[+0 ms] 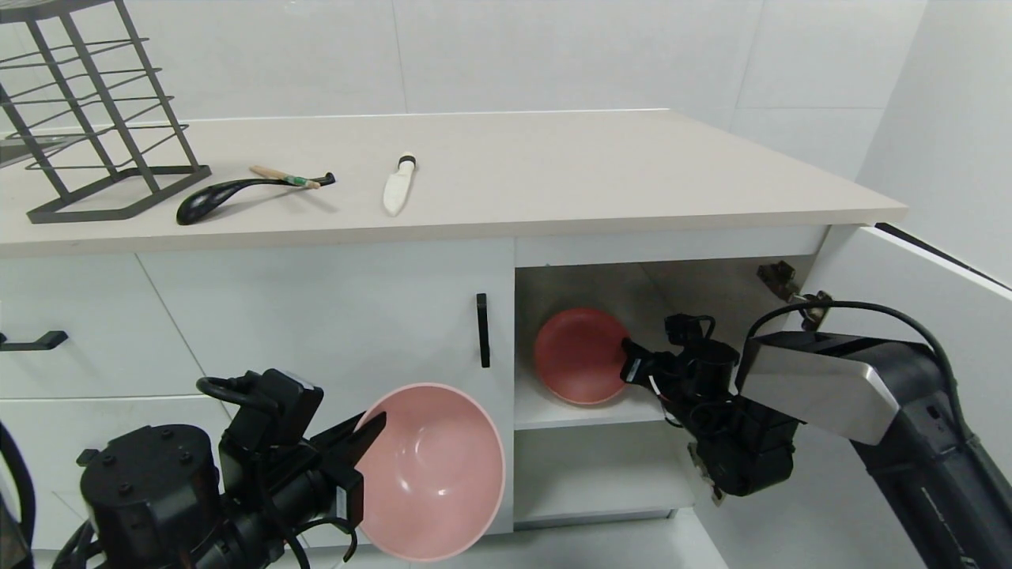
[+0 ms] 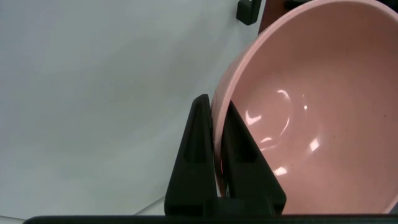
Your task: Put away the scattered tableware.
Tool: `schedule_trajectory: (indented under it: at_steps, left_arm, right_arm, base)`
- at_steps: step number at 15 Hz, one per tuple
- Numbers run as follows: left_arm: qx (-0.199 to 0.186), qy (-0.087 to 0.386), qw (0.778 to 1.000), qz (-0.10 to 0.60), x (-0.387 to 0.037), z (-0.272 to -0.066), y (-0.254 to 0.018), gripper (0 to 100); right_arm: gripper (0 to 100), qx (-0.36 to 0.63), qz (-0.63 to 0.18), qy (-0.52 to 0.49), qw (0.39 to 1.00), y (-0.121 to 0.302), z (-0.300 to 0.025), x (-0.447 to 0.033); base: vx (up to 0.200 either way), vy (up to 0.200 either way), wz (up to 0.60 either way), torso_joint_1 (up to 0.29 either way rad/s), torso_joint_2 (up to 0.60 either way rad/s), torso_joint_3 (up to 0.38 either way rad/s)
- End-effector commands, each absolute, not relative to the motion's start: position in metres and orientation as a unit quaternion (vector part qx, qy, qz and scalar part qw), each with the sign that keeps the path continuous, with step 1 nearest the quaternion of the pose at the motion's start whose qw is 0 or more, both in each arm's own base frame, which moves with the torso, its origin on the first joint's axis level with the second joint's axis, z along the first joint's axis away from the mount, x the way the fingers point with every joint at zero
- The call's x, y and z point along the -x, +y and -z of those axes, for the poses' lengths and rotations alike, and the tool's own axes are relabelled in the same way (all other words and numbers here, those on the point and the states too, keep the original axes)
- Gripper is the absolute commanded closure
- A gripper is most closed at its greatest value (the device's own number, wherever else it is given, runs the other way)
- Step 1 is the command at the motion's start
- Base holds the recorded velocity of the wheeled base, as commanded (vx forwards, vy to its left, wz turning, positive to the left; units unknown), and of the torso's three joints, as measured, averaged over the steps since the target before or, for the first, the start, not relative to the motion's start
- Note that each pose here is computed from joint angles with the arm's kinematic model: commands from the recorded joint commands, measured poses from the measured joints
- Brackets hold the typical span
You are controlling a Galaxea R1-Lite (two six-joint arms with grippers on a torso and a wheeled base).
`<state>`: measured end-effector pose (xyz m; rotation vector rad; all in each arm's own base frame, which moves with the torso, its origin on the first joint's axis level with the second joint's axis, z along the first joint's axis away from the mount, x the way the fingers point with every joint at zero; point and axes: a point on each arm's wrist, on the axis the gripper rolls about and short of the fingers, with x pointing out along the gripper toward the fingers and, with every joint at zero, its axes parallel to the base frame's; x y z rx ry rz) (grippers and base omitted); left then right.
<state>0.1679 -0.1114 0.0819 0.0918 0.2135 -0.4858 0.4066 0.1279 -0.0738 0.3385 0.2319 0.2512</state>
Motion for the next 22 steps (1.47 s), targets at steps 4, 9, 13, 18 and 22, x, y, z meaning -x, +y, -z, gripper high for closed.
schedule_trajectory:
  at_steps: [4,9,13,18,22]
  left_arm:
    - [-0.045,0.105,0.964,0.24,-0.168,-0.082,-0.111,100]
    - [-0.047,0.102,0.964,0.24,-0.168,-0.083,-0.111,100]
    - [-0.053,0.09,0.965,0.239,-0.162,-0.087,-0.116,100]
    - [-0.187,0.047,0.937,0.29,-0.167,-0.082,-0.144,100]
    - [-0.182,0.02,0.921,0.344,-0.169,-0.08,-0.185,100]
  right_arm:
    - [0,-0.166,-0.106,0.098,0.976,0.11,0.08,-0.414]
    - [0,-0.068,-0.136,0.081,0.985,0.11,-0.002,-0.358]
    - [0,-0.044,-0.192,0.097,0.976,0.122,-0.053,-0.277]
    - [0,0.012,-0.211,0.082,0.974,0.115,-0.073,-0.242]
    - [0,0.008,-0.218,0.063,0.974,0.11,-0.089,-0.224]
  base:
    - [0.0,0.0,0.0,0.0,0.0,0.0]
    - [0.0,0.0,0.0,0.0,0.0,0.0]
    - [0.0,0.0,0.0,0.0,0.0,0.0]
    - [0.0,0.0,0.0,0.0,0.0,0.0]
    - [0.0,0.0,0.0,0.0,0.0,0.0]
